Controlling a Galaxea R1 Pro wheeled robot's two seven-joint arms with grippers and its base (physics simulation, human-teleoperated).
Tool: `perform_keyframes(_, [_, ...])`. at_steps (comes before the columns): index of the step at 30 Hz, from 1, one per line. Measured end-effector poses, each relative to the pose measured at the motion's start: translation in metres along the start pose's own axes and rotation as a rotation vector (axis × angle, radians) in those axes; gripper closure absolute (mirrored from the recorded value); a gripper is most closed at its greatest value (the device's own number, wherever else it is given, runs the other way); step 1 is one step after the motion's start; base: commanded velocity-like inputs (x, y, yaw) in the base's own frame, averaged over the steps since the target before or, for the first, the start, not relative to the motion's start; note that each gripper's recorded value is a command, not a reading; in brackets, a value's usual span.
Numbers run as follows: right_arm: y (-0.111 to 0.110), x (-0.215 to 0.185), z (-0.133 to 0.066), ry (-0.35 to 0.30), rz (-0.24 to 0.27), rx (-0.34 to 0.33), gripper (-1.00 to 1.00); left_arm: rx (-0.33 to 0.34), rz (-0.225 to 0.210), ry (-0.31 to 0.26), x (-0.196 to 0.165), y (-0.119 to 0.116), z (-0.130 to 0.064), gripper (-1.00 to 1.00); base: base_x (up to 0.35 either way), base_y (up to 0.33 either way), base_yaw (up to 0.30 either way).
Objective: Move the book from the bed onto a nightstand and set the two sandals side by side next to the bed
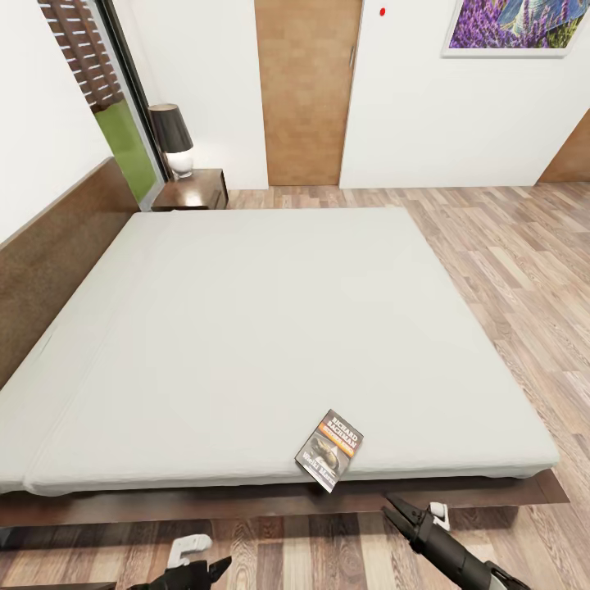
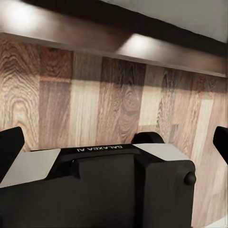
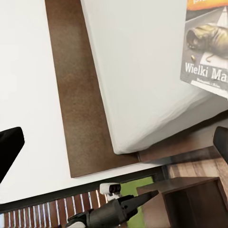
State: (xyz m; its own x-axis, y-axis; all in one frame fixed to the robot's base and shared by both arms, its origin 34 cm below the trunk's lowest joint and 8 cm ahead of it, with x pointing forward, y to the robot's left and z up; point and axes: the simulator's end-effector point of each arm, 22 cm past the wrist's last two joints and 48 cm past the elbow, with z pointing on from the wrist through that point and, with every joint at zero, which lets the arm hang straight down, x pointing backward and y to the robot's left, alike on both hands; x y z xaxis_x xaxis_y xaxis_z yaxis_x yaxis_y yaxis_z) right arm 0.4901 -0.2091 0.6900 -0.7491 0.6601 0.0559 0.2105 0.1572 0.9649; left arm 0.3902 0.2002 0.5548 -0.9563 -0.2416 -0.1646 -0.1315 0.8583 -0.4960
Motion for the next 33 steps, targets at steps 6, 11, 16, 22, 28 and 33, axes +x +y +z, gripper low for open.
perform_keyframes(6, [0.004,0.009,0.011,0.003,0.012,-0.018,-1.00,0.000,-0.016,-0.010,-0.003,0.000,0.000,-1.00,0.000,0.000,0.000])
perform_keyframes(11, [0.013,0.028,0.034,0.011,0.038,-0.060,-1.00,0.000,-0.020,-0.013,-0.003,0.001,-0.001,-1.00,0.000,0.000,0.000])
perform_keyframes(16, [0.021,0.041,0.056,0.016,0.038,-0.079,-1.00,-0.001,-0.021,-0.014,-0.004,0.002,-0.001,-1.00,0.000,0.000,0.000])
perform_keyframes(22, [0.020,0.045,0.065,0.012,0.021,-0.066,-1.00,-0.001,-0.021,-0.014,-0.004,0.002,-0.001,-1.00,0.000,0.000,0.000])
perform_keyframes(28, [0.021,0.045,0.067,0.011,0.018,-0.066,-1.00,0.000,-0.020,-0.013,-0.003,0.001,0.000,-1.00,0.000,0.000,0.000])
perform_keyframes(33, [0.021,0.045,0.067,0.011,0.017,-0.066,-1.00,0.000,-0.020,-0.014,-0.003,0.001,0.000,-1.00,0.000,0.000,0.000])
